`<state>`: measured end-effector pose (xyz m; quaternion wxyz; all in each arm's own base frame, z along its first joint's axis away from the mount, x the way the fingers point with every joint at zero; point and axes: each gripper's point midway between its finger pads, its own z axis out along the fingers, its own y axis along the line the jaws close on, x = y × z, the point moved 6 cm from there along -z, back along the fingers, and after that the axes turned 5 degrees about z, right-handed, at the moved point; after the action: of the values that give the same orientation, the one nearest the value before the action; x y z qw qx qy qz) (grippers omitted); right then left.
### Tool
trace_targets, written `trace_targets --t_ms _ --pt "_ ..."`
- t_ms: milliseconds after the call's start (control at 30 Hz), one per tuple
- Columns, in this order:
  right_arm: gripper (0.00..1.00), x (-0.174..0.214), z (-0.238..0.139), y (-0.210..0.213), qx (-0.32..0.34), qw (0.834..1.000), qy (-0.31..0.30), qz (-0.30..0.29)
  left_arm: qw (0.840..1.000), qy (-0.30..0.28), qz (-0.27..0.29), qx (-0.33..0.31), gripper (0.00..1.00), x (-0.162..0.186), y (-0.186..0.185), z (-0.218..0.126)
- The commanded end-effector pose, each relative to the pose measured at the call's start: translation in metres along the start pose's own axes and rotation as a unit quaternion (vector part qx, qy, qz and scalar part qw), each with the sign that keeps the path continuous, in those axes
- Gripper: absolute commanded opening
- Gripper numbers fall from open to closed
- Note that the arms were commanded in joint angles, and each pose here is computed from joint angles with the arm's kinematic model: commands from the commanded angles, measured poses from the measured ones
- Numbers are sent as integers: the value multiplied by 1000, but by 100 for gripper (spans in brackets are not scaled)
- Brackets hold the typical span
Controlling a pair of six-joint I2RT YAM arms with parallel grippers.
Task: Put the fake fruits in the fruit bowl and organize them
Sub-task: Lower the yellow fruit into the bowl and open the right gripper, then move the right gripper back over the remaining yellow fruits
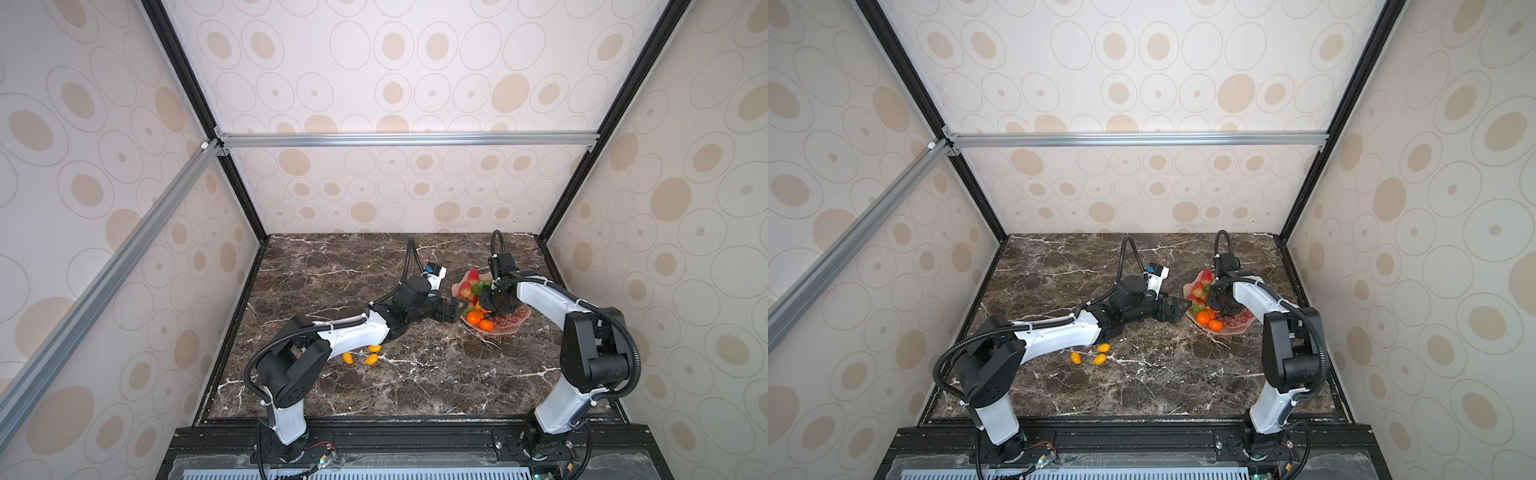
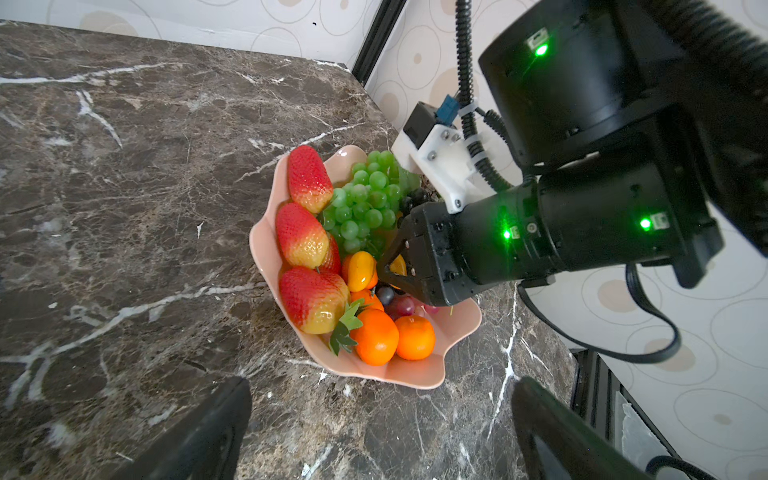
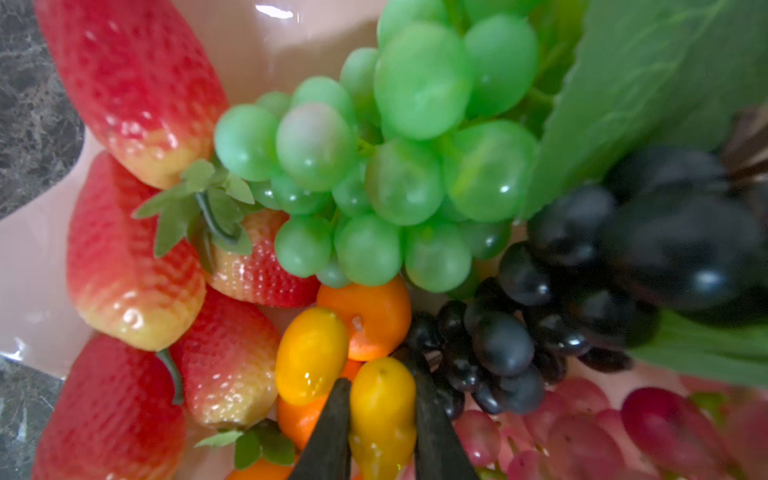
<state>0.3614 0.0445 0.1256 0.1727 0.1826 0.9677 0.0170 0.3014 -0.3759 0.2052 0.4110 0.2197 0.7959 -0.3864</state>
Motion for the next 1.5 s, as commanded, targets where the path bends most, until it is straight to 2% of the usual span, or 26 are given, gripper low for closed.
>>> trace_targets --t_ms 0,567,767,833,967,1200,1467 --pt "24 -5 0 2 -4 1000 -2 -2 1000 -18 18 17 99 -15 -15 -3" --pt "41 -3 -17 -1 -13 1000 -26 -4 999 -24 32 13 99 -17 -16 -12" --pt "47 -4 -37 -5 -21 998 -58 -6 998 -33 45 8 99 -23 -18 -21" --pt "54 -3 -46 -4 -31 997 -74 -6 998 -37 50 -1 99 -25 -18 -27" --pt "54 3 -67 1 -61 992 -105 -17 997 -46 59 -16 99 -31 -18 -41" --pt "53 26 -87 32 -131 982 -122 -53 995 -54 62 -55 99 -30 -8 -73" --pt "52 67 -94 97 -175 967 -123 -138 993 -65 35 -91 99 -22 17 -108"
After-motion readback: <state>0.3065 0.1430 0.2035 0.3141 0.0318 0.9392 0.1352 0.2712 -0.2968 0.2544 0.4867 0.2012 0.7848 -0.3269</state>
